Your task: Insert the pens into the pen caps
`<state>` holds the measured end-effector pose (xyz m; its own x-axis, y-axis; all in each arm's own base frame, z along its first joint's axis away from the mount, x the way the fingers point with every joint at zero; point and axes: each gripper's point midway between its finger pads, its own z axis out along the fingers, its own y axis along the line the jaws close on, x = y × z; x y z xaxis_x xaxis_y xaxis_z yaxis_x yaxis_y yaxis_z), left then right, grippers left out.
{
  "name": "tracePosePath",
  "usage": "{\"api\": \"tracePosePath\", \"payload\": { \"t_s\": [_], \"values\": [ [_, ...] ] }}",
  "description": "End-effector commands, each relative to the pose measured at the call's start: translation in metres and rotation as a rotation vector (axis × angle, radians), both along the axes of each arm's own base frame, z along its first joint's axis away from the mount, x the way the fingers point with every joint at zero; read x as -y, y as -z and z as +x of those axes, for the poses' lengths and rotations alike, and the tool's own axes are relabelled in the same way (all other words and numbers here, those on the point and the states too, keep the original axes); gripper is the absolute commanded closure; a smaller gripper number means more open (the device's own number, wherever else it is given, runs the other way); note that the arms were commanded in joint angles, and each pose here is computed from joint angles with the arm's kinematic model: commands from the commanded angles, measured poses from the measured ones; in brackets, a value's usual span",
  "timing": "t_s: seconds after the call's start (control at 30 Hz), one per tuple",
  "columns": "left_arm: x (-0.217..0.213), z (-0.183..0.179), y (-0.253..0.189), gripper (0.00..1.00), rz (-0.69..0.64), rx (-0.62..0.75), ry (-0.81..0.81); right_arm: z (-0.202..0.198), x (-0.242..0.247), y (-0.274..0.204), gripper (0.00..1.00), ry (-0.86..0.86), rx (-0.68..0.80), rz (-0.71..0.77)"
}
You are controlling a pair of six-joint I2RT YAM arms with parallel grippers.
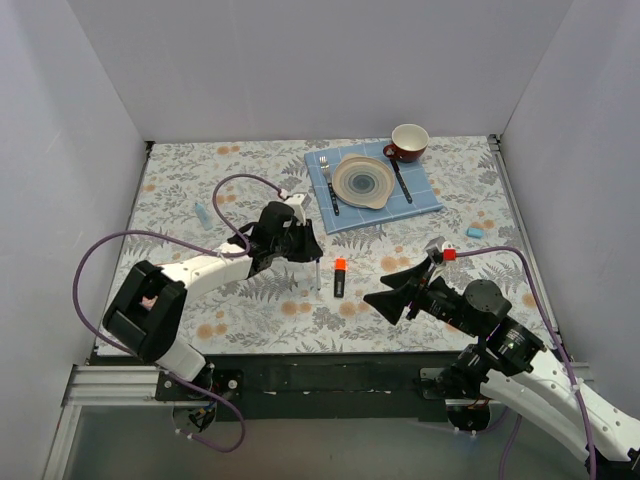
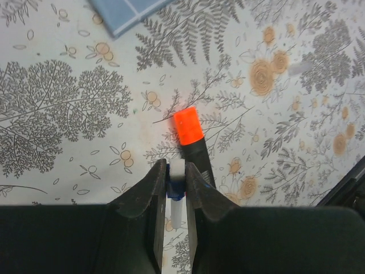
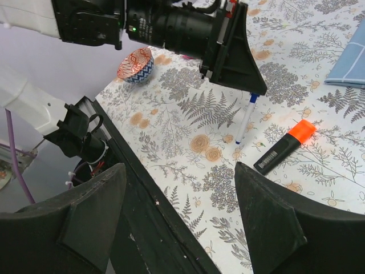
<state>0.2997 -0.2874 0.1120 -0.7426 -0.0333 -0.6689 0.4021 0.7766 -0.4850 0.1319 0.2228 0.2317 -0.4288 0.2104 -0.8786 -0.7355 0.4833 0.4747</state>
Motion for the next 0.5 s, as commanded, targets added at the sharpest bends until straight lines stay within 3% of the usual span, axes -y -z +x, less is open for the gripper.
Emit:
{"api": "tracePosePath", "payload": {
  "t_s": [0.0,0.13,0.4,0.47],
  "values": [
    [0.009,-0.003,0.009,1.00,-0.020,-0.058,0.063,0.002,0.003,-0.026,0.18,0.012,0.064,0.042],
    [0.011,0.000,0.029,0.93,-0.008,-0.112,0.043,0.002,0.004,-0.027,0.18,0.015,0.068,0.047],
    [0.007,0.010,0.041,0.54,0.022,-0.140,-0.029,0.001,0.005,-0.028,0.18,0.018,0.064,0.049],
    [0.003,0.017,0.037,0.52,0.047,-0.131,-0.064,0.000,0.006,-0.028,0.18,0.021,0.060,0.053]
  ]
}}
